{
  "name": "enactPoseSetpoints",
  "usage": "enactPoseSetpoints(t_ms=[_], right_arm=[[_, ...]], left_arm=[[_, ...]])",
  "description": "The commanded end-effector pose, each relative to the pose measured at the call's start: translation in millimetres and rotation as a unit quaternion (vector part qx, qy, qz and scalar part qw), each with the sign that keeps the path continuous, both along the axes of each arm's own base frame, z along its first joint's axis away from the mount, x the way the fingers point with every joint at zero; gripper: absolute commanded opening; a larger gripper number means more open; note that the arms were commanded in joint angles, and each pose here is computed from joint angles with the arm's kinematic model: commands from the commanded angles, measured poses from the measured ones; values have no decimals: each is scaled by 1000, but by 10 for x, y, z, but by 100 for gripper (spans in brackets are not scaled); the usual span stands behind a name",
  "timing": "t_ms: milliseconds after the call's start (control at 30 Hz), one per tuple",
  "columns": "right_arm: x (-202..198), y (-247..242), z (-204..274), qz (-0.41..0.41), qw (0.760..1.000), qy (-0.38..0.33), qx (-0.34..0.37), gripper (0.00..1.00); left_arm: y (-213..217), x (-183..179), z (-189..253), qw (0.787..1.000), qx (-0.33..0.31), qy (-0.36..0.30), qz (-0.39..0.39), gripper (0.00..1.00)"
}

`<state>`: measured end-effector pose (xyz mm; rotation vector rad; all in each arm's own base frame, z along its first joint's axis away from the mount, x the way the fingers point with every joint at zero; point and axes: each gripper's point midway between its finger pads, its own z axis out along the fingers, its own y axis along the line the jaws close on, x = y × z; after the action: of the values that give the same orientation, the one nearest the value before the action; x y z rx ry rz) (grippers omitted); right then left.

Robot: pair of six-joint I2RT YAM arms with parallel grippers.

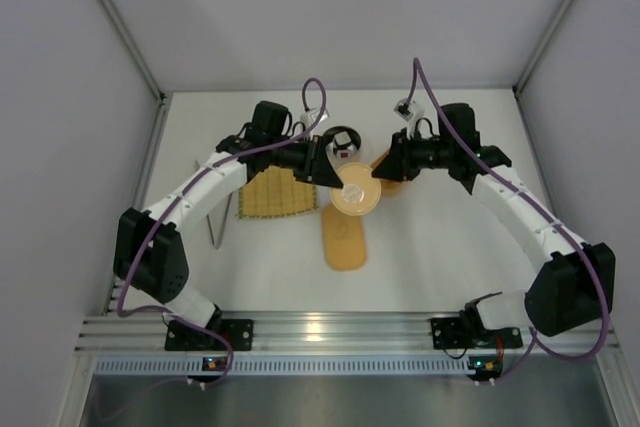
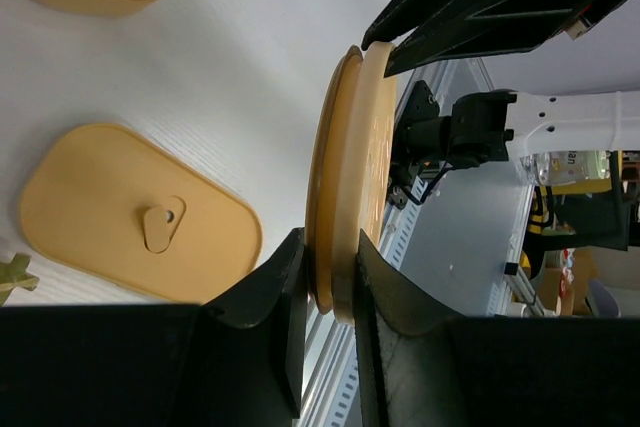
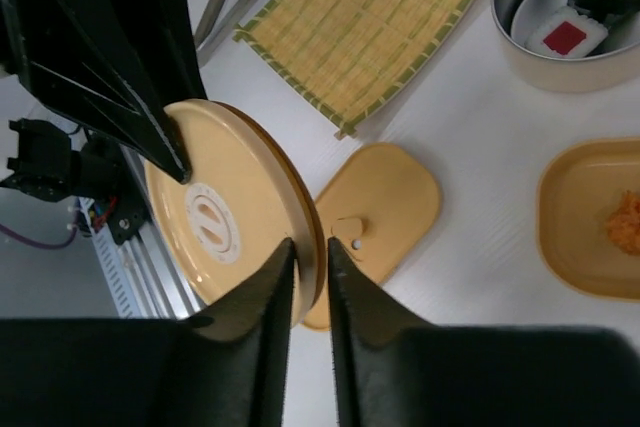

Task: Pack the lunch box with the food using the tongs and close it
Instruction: Close the box lid on the packing box.

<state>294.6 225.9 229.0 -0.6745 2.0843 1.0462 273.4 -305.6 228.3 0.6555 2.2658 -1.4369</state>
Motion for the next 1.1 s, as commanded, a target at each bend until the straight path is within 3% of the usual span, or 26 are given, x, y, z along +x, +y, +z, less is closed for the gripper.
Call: enactPoseSetpoints(t_ms=[0,100,300,433,567,767,1067], right_arm=[[93,57,144,1,1000,-28,-4,12],[107,71,165,2,1000,-31,-1,0],[172,140,161,6,1000,-27,-2,0],[334,128,155,-19,999,-29,-12,0],[536,115,132,-53,998,-33,-20,0],[1069,113,38,-117,992,-26,-40,0],[1770,177,-322,-171,984,46,-27,0]], left_arm=[[-45,59,243,999,-38,-26,-12,0],[28,148,226,999,-43,-15,5,0],[154,343,260,998,-57,-15,32,0],[231,447,241,997,-56,-10,48,45],[432,711,208,993,-44,-21,105,98],[1004,1319,509,968,-42,-77,234,98],[1259,1351,551,956,-22,-119,269,98]])
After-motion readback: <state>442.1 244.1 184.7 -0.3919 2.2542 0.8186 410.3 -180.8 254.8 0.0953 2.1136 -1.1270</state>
